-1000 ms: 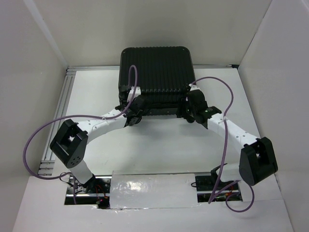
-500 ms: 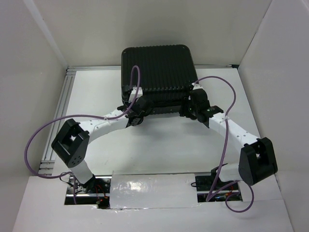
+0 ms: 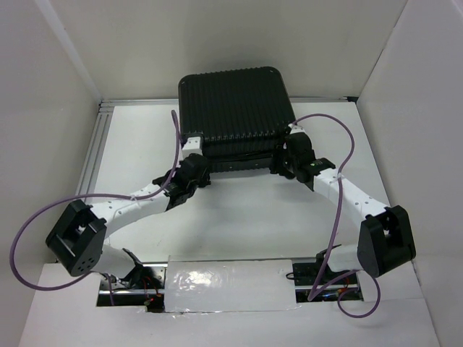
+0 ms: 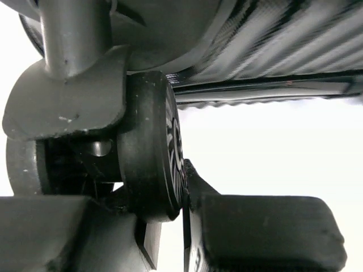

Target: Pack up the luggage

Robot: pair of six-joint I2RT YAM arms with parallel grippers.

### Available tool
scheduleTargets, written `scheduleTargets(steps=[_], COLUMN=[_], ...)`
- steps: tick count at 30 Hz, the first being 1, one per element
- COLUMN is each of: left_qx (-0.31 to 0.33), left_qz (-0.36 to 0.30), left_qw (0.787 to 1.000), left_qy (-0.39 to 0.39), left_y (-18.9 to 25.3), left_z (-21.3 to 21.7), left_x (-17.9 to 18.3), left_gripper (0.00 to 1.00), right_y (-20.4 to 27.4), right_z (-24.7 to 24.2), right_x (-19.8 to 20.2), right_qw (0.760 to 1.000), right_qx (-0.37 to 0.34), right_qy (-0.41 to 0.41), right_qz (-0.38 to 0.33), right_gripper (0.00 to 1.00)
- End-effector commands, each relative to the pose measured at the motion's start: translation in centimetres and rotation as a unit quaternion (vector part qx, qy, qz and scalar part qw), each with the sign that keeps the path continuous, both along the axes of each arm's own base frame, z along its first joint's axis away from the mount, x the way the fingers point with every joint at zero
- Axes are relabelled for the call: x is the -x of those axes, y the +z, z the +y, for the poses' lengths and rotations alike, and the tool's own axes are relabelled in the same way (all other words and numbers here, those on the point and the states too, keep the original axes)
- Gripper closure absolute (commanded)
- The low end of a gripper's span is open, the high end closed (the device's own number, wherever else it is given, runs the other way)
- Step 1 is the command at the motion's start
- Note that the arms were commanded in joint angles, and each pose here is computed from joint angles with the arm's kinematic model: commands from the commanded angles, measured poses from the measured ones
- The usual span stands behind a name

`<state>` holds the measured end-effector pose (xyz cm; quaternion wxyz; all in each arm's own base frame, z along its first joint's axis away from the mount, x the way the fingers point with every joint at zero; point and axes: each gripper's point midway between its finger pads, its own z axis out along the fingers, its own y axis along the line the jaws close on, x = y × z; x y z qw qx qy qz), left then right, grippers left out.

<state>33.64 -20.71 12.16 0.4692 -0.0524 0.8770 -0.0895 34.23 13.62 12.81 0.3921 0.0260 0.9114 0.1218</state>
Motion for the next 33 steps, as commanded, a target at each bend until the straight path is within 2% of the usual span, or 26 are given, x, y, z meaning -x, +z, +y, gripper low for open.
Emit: scheduleTargets(steps=[1, 5, 10, 13, 14, 16, 22, 24, 28, 33], left_qx=[0.068, 0.096, 0.093, 0.09, 0.102, 0.101, 0.093, 0.071, 0.067, 0.084], left_qz=[-0.015, -0.024, -0.032, -0.044, -0.05, -0.058, -0.04, -0.024, -0.006, -0.041], left_qw=[0.998, 0.995, 0.995, 0.995, 0.992, 0.989, 0.982, 0.985, 0.984, 0.972], left_qy=[-0.012, 0.001, 0.0, -0.027, -0.053, -0.086, -0.161, -0.155, -0.163, -0.216], left_y=[0.8, 0.7, 0.7, 1.2, 2.1, 2.8, 2.7, 2.0, 0.9, 2.3], left_z=[-0.5, 0.9, 2.4, 2.8, 2.5, 2.1, 0.7, 1.0, 0.9, -1.0], left_x=[0.2, 0.0, 0.3, 1.0, 1.5, 2.2, 5.3, 6.2, 7.5, 8.7], left_gripper=[0.99, 1.0, 0.97, 0.71, 0.54, 0.4, 0.35, 0.35, 0.34, 0.34], right_y=[1.7, 1.7, 1.7, 1.7, 1.6, 1.8, 1.8, 2.3, 1.4, 3.6], right_z=[0.1, 0.1, 0.0, 0.0, -0.1, 0.2, 0.8, 0.6, 0.8, 2.1], right_x=[-1.2, -1.2, -1.2, -1.2, -1.0, -0.8, -0.8, -1.1, -1.2, -0.2], right_qw=[0.999, 0.999, 0.999, 0.999, 0.999, 0.999, 0.997, 0.996, 0.994, 0.985], right_qx=[-0.013, -0.009, -0.001, 0.003, 0.003, -0.002, -0.012, -0.008, -0.012, -0.06], right_qy=[-0.006, -0.002, 0.004, 0.007, 0.007, 0.019, 0.043, 0.039, 0.046, 0.075], right_qz=[-0.032, -0.033, -0.035, -0.036, -0.036, -0.042, -0.065, -0.082, -0.096, -0.141], right_gripper=[0.48, 0.48, 0.48, 0.48, 0.48, 0.48, 0.38, 0.38, 0.38, 0.39])
